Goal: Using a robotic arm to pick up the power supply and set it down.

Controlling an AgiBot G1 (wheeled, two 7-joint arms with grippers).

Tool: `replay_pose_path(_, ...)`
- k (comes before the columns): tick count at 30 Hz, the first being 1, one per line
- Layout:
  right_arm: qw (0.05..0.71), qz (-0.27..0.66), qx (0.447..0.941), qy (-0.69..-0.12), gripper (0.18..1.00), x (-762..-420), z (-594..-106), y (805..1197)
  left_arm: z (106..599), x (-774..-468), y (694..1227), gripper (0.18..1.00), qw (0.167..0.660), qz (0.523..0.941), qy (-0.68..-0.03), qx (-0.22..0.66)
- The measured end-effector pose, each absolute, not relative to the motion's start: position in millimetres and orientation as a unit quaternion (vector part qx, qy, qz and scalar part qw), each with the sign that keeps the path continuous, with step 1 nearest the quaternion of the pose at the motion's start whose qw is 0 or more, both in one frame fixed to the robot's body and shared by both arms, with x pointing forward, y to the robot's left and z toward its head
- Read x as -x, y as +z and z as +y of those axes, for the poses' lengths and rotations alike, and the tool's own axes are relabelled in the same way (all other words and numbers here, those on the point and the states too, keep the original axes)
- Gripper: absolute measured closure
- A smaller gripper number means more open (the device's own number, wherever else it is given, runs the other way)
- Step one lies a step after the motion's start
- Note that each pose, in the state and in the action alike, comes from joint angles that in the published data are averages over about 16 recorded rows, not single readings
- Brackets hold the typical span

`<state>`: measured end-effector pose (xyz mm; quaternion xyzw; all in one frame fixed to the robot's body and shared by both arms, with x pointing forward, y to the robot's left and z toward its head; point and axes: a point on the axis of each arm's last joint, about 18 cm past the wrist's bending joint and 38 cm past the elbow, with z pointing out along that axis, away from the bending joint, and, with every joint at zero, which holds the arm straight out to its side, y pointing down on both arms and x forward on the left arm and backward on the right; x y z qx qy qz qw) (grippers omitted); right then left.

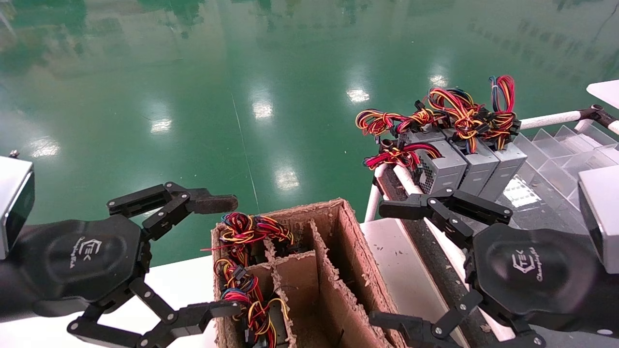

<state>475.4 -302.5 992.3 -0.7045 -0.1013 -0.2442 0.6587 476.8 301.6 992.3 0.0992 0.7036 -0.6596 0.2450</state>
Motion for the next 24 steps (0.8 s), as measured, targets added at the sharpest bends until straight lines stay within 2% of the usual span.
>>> replay_pose_path(24,0.659,-0.100,0.704,-0.246,0.178,-476.4,-302.9,992.7,301.6,-476.7,992.3,0.184,0.245,0.704,-0.660,-0.099)
